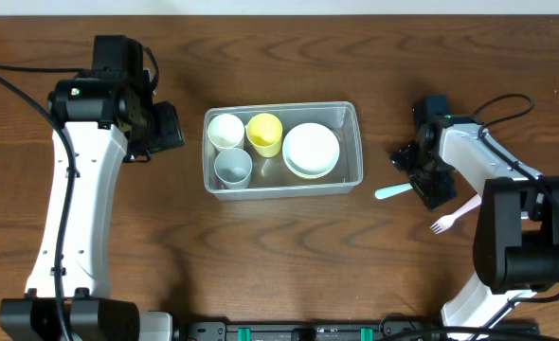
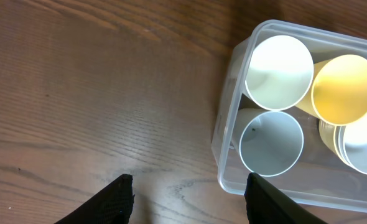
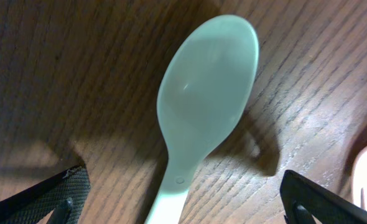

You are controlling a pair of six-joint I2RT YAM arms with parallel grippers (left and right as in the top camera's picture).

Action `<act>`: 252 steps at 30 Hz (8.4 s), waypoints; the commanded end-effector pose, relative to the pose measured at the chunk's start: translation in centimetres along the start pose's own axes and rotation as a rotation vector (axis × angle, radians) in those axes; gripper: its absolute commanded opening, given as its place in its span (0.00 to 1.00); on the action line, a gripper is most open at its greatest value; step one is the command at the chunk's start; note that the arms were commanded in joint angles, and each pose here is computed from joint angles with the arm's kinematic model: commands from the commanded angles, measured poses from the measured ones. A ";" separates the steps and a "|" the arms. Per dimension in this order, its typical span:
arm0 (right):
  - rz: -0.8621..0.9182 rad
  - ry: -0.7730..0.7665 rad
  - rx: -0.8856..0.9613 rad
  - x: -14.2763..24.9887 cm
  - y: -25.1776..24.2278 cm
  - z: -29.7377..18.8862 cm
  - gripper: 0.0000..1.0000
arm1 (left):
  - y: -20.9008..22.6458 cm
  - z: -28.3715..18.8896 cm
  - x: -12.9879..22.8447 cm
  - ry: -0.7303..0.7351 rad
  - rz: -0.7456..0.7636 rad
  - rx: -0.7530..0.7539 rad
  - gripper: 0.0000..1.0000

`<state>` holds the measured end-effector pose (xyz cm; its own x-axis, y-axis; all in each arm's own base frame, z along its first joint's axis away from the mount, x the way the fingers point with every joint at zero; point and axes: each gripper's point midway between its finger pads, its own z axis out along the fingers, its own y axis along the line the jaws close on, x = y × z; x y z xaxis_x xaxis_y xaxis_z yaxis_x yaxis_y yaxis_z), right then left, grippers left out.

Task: Pack container
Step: 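Move the right gripper down over the mint-green spoon, then close the right gripper on the mint-green spoon and lift it, then carry the spoon into the container's front and release it, then move the right gripper to the pink fork and grasp it, then carry the pink fork into the container beside the spoon and release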

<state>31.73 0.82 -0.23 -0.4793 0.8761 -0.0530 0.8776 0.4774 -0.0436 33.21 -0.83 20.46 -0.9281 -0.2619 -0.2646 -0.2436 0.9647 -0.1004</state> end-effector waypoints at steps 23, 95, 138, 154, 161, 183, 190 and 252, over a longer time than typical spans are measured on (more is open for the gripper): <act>0.027 0.066 -0.027 1.6 -0.6 2.8 0.37 | 0.0 0.1 0.5 0.024 -0.006 0.000 0.59; -2.381 -0.321 -0.393 21.2 10.9 -13.5 0.92 | 0.0 0.1 0.5 0.023 -0.006 0.000 0.59; 0.234 0.040 -0.044 -4.8 -10.4 -1.4 0.99 | 0.1 0.1 0.6 0.029 -0.007 -0.001 0.59; 0.234 0.019 -0.066 -4.1 -10.8 1.1 0.97 | 0.1 0.1 0.9 0.040 -0.007 -0.004 0.59; 0.215 0.007 -0.050 -4.0 -11.3 1.6 0.96 | 0.1 0.1 1.0 0.042 -0.007 -0.005 0.59; 0.215 0.019 -0.056 -3.6 -11.4 2.0 0.21 | 0.1 0.1 1.0 0.042 -0.007 -0.005 0.59; 0.215 0.017 -0.058 -3.6 -11.4 2.0 0.17 | 0.1 0.1 1.0 0.042 -0.007 -0.005 0.59; -2.282 -0.457 -0.396 17.8 11.2 -14.0 0.46 | 0.1 0.1 1.0 0.042 -0.007 -0.005 0.59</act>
<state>32.65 22.38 11.78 -0.1755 -0.9307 -0.3210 -0.9451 0.2506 -0.2099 32.40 -0.82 20.24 -0.9365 -0.2622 -0.2331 -0.2472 0.9646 -0.0917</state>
